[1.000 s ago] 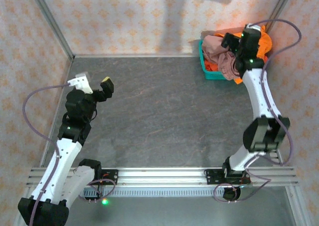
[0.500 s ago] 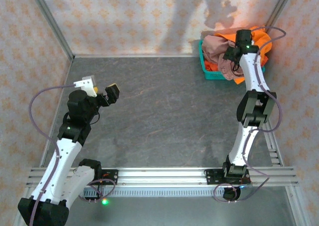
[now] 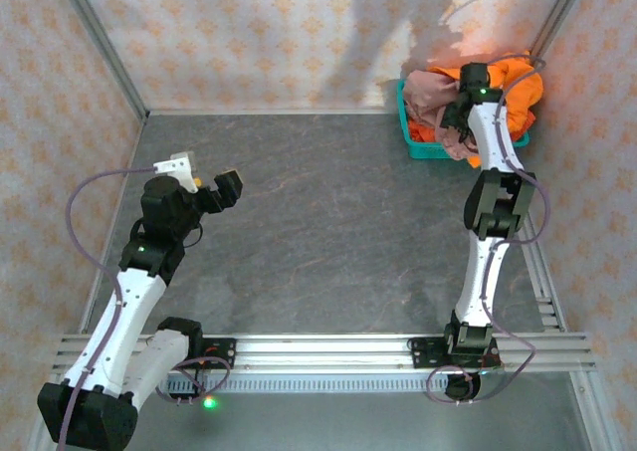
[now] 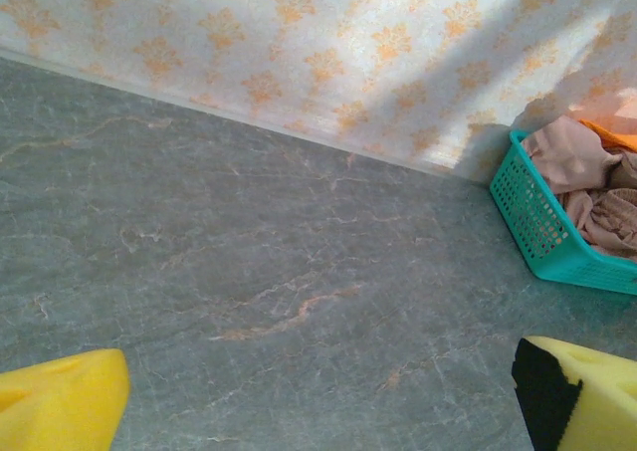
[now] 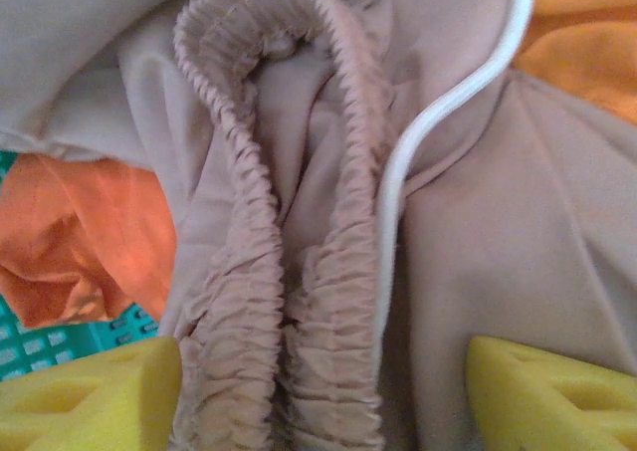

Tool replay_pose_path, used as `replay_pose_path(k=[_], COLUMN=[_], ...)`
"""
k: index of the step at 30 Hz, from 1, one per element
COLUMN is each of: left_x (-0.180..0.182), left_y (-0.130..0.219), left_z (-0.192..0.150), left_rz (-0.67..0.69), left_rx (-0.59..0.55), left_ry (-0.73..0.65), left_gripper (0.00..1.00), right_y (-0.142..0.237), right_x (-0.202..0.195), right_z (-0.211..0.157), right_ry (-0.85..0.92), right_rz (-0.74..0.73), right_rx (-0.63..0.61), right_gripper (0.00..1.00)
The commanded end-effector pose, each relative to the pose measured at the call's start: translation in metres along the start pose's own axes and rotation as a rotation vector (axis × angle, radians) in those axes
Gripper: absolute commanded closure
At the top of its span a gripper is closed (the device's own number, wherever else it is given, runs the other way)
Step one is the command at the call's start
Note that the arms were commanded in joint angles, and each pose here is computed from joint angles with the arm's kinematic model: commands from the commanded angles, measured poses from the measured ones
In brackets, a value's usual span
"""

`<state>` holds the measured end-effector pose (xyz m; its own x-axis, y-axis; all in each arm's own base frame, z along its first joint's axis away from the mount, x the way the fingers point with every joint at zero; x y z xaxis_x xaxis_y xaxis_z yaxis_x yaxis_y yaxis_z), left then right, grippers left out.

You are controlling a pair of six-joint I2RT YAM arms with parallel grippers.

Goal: Fold and stack the shorts

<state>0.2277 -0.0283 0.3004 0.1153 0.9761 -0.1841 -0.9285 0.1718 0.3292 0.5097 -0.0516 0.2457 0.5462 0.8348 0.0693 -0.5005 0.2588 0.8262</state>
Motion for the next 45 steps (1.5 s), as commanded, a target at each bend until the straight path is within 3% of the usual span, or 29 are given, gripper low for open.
replay_pose_path(k=[1,4,8,12,15,31,45], left_x=[-0.004,-0.004,-0.004,-0.003,-0.004,-0.009,-0.01], left_y=[0.003,0.0,-0.003,-0.006,-0.01,-0.021,-0.017], left_z=[0.01,0.009,0.007,0.005,0.006,0.021,0.038], left_rz=[-0.02,-0.026,-0.029,-0.03,-0.038,-0.082,-0.042], left_rx=[-0.027,-0.016,-0.008,-0.01,-0.006,-0.02,-0.063], left_ry=[0.01,0.016,0.019,0.024,0.024,0.06,0.091], left_gripper=[0.0,0.0,0.0,0.0,0.0,0.0,0.0], right_y=[-0.003,-0.014,-0.012,0.018,0.05,0.281,0.383], right_x=[0.008,0.012,0.019,0.025,0.027,0.037,0.151], right_z=[-0.006,-0.015,-0.019,-0.008,0.005,0.05,-0.014], right_ry=[0.064,0.088,0.099,0.061,0.01,-0.144,0.24], right_rz=[-0.026,-0.039,-0.024,0.059,0.15,0.859,1.334], right_rx=[0.024,0.062,0.073,0.007,-0.066,-0.514,-0.528], right_gripper=[0.28,0.35,0.61,0.88,0.99,1.0,1.0])
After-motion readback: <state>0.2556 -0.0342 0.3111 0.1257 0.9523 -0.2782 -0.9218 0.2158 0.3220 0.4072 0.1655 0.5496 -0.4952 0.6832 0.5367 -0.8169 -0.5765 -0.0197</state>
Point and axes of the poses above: each hand's point on the last joint's axis, 136 mm out from that joint toward the fingers, its own y axis back along the fingers, its own x axis along the line the jaws close on, z = x × y, the point moved 10 cm from there along y, back along the fingers, and after that the axes turned 14 degrees about -y, right-handed, at the moved point
